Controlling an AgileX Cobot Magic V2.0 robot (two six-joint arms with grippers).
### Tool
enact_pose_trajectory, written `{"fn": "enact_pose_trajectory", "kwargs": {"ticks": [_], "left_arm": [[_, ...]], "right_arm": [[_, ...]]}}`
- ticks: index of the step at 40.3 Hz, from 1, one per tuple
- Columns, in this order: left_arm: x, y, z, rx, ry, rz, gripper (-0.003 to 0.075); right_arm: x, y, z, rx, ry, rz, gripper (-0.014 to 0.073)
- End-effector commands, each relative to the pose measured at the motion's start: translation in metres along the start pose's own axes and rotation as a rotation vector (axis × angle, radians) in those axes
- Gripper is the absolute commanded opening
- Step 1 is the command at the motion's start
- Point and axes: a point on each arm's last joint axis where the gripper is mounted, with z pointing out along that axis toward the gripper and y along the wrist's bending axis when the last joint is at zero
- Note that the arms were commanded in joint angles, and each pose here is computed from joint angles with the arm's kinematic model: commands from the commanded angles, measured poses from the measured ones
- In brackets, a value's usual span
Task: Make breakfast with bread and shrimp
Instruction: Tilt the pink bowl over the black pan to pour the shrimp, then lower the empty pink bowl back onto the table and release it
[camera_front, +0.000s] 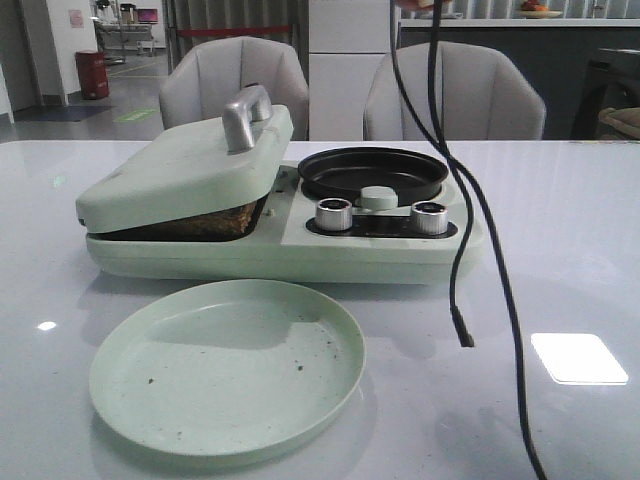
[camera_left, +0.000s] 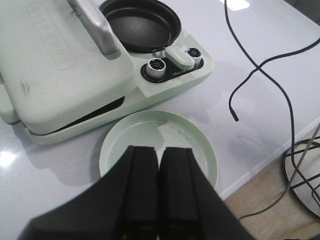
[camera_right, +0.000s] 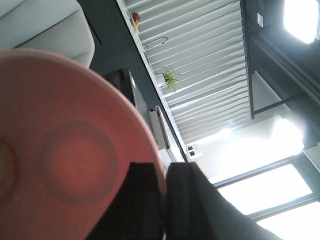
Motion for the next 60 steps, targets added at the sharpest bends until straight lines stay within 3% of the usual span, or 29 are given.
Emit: {"fn": "enact_pose_trajectory", "kwargs": {"ticks": [1,11,16,23,38,52,60], "left_arm": [[-0.011,-0.004,-0.005,0.009,-0.073,-0.009,0.0099],[-0.011,-0.004,-0.005,0.009,-0.073,-0.009,0.0099],[-0.011,-0.004,-0.005,0.009,-0.073,-0.009,0.0099],[-0.011,-0.004,-0.005,0.009,-0.073,-0.009,0.0099],[-0.011,-0.004,-0.005,0.009,-0.073,-0.009,0.0099],[-0.011,-0.004,-0.005,0.009,-0.073,-0.009,0.0099],[-0.011,-0.004,-0.005,0.009,-0.073,-0.009,0.0099]], "right_arm": [[-0.004,-0.054,-0.006,0.139,-0.039,0.055,0.0136],[-0.005,-0.051,-0.007,0.118,-0.043,0.08,0.0136],[-0.005,-0.031,-0.004,0.013,-0.033,0.114,0.0136],[-0.006,-0.009,-0.001,0.004,-0.023,0.073,0.0136],[0.009,-0.021,-0.003,0.04,0.129,0.112,0.0136],[0.07,-0.087,-0.008,-0.321,0.447,0.516,0.0136],[0.137,-0.091,-0.008,-0.471,0.596,0.607,0.0136]]}}
